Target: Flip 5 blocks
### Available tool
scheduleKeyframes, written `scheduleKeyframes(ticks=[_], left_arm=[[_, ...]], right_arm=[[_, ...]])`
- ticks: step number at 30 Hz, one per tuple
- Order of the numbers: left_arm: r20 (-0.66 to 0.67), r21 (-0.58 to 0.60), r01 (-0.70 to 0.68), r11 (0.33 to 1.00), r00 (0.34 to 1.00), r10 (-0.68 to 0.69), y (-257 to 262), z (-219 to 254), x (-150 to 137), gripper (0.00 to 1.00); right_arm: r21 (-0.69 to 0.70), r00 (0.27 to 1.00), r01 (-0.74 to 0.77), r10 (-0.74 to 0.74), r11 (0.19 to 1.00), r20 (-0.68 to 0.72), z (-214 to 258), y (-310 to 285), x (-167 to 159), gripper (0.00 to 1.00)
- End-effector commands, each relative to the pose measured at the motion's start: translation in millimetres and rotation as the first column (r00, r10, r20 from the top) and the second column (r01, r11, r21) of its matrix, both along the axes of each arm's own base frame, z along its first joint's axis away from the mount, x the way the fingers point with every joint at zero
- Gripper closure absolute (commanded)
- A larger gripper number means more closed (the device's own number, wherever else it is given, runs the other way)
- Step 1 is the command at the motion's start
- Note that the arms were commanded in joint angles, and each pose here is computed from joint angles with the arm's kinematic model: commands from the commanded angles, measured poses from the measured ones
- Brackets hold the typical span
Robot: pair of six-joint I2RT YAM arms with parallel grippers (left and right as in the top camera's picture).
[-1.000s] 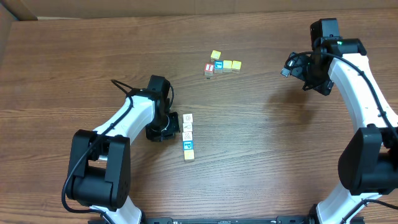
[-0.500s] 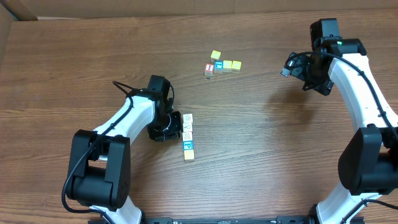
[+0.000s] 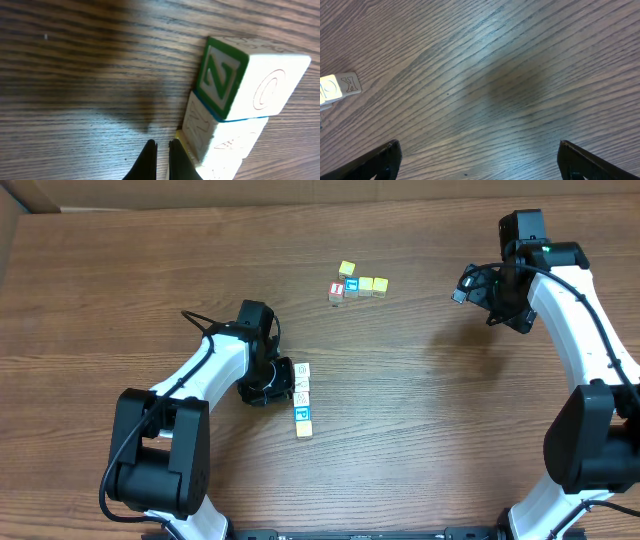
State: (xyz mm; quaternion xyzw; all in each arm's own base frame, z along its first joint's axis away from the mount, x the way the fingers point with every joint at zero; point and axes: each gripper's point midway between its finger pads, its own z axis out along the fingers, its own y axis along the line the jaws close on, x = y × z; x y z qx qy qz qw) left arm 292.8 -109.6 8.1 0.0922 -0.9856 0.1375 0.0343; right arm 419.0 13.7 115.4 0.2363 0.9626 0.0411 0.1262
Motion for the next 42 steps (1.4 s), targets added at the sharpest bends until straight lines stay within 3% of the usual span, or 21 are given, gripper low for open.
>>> scheduleKeyframes(ticks=[1, 14, 20, 22, 31, 42], left_arm=[[-0.017, -0.032, -0.006, 0.999, 1.000, 0.005, -8.1, -2.8, -3.3, 0.96], [-0.015, -0.039, -0.005, 0.999, 1.000, 0.005, -9.0, -2.4, -2.8, 0.96], [-0.059, 0.004, -0.005, 1.000, 0.998, 0.005, -1.2, -4.0, -13.8, 0.96], [-0.064, 0.068, -0.003, 0.998, 0.998, 0.008, 9.8, -6.5, -16.1, 0.96], [0.136, 0.090, -0.018, 0.996, 0.991, 0.005, 9.5, -7.0, 30.9, 0.96], [0.120, 0.052, -0.037, 0.998, 0.992, 0.030, 3.4, -5.8, 29.0, 0.96]], right_arm=[[-0.015, 1.000, 0.001, -0.001, 1.000, -0.008, -3.6, -2.5, -1.0, 0.00], [-0.015, 1.000, 0.001, -0.001, 1.000, -0.008, -3.6, -2.5, -1.0, 0.00], [-0.015, 1.000, 0.001, -0.001, 1.000, -0.008, -3.6, -2.5, -1.0, 0.00], [-0.015, 1.000, 0.001, -0.001, 1.000, -0.008, -3.6, -2.5, -1.0, 0.00], [-0.015, 1.000, 0.001, -0.001, 1.000, -0.008, -3.6, -2.5, -1.0, 0.00], [-0.015, 1.000, 0.001, -0.001, 1.000, -0.008, -3.6, -2.5, -1.0, 0.00]])
